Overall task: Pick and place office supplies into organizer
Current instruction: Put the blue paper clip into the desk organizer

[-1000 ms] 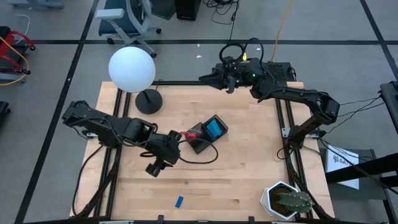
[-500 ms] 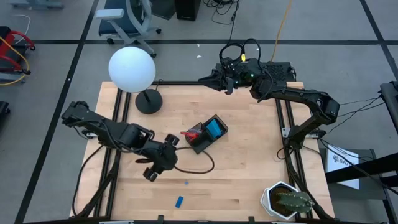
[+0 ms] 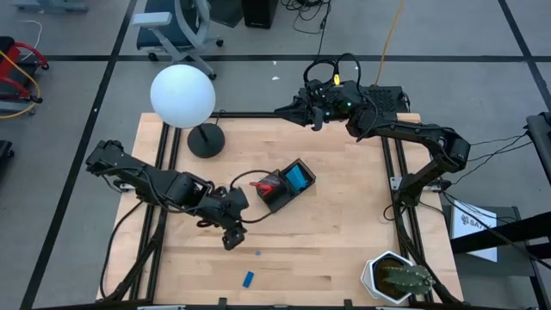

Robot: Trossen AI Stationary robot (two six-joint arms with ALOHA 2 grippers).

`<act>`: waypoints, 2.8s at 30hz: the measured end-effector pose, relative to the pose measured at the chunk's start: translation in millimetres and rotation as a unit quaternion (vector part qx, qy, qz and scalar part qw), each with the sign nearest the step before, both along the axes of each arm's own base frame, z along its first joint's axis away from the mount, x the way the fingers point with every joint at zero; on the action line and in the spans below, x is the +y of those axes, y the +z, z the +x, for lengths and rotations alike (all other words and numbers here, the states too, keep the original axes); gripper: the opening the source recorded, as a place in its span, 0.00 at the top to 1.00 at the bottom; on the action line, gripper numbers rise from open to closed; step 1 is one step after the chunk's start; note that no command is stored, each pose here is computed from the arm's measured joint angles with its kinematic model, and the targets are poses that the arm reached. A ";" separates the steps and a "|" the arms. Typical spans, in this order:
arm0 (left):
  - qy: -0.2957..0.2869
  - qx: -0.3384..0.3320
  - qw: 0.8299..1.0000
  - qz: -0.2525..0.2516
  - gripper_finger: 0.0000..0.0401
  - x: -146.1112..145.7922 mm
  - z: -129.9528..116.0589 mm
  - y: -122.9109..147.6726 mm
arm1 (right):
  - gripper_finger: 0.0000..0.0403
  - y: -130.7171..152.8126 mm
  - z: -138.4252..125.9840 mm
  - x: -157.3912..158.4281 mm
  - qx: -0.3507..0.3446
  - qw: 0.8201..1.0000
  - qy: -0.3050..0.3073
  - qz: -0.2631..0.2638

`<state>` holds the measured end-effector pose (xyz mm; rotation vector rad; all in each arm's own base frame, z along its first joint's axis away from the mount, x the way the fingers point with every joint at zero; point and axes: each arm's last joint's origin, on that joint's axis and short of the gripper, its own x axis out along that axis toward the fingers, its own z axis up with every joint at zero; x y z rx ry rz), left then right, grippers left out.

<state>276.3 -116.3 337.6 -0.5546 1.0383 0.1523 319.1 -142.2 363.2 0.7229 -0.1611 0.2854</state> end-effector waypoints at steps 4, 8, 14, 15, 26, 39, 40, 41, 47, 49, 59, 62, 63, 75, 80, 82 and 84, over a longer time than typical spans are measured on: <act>0.076 0.008 0.997 -0.023 0.44 0.3 2.1 -2.5 | 0.71 0.0 0.0 0.0 0.000 1.000 0.000 0.000; 0.173 0.031 0.982 -0.066 0.44 -2.3 9.0 -11.7 | 0.71 0.0 0.0 0.0 0.000 1.000 0.000 0.000; 0.290 0.084 0.947 -0.110 0.44 -20.8 25.8 -43.1 | 0.71 0.0 0.0 0.0 0.000 1.000 0.000 0.000; 0.307 0.094 0.940 -0.115 0.44 -24.3 29.2 -49.8 | 0.71 0.0 0.0 0.0 0.000 1.000 0.000 0.000; 0.355 0.112 0.915 -0.155 0.44 -52.0 57.7 -95.6 | 0.71 0.0 0.0 0.1 0.000 1.000 0.000 0.000; 0.405 0.154 0.890 -0.138 0.44 -72.9 54.5 -125.6 | 0.71 0.0 0.0 0.0 0.000 1.000 0.000 0.000; 0.409 0.154 0.888 -0.143 0.44 -75.2 53.8 -125.5 | 0.71 0.0 0.0 0.1 0.000 1.000 0.000 0.000; 0.412 0.153 0.886 -0.148 0.44 -77.2 53.2 -125.2 | 0.71 0.0 0.0 0.0 0.000 1.000 0.000 0.000; 0.438 0.156 0.871 -0.159 0.44 -81.7 50.1 -124.7 | 0.71 0.0 0.0 0.0 0.000 1.000 0.000 0.000; 0.455 0.157 0.861 -0.166 0.44 -81.1 51.3 -125.8 | 0.71 0.0 0.0 0.0 0.000 1.000 0.000 0.000; 0.500 0.155 0.832 -0.181 0.44 -75.0 81.4 -134.8 | 0.71 -0.6 0.2 -0.1 0.003 1.000 0.000 0.001; 0.493 0.169 0.837 -0.166 0.44 -73.1 82.5 -140.1 | 0.71 -1.0 0.3 -0.2 0.004 1.000 0.000 0.002; 0.491 0.173 0.838 -0.163 0.44 -71.9 82.9 -141.5 | 0.71 -1.0 0.3 -0.2 0.005 1.000 0.000 0.002; 0.477 0.209 0.841 -0.149 0.44 -71.5 79.1 -145.6 | 0.71 -2.0 0.6 -0.3 0.010 1.000 0.000 0.005; 0.477 0.212 0.839 -0.153 0.44 -69.6 78.9 -150.6 | 0.71 -2.1 0.6 -0.3 0.010 1.000 0.000 0.005; 0.478 0.218 0.837 -0.155 0.44 -67.9 78.8 -152.9 | 0.71 -2.0 0.6 -0.3 0.010 1.000 0.000 0.005; 0.476 0.215 0.837 -0.163 0.44 -67.6 80.3 -154.1 | 0.71 -2.0 0.6 -0.3 0.010 1.000 0.000 0.005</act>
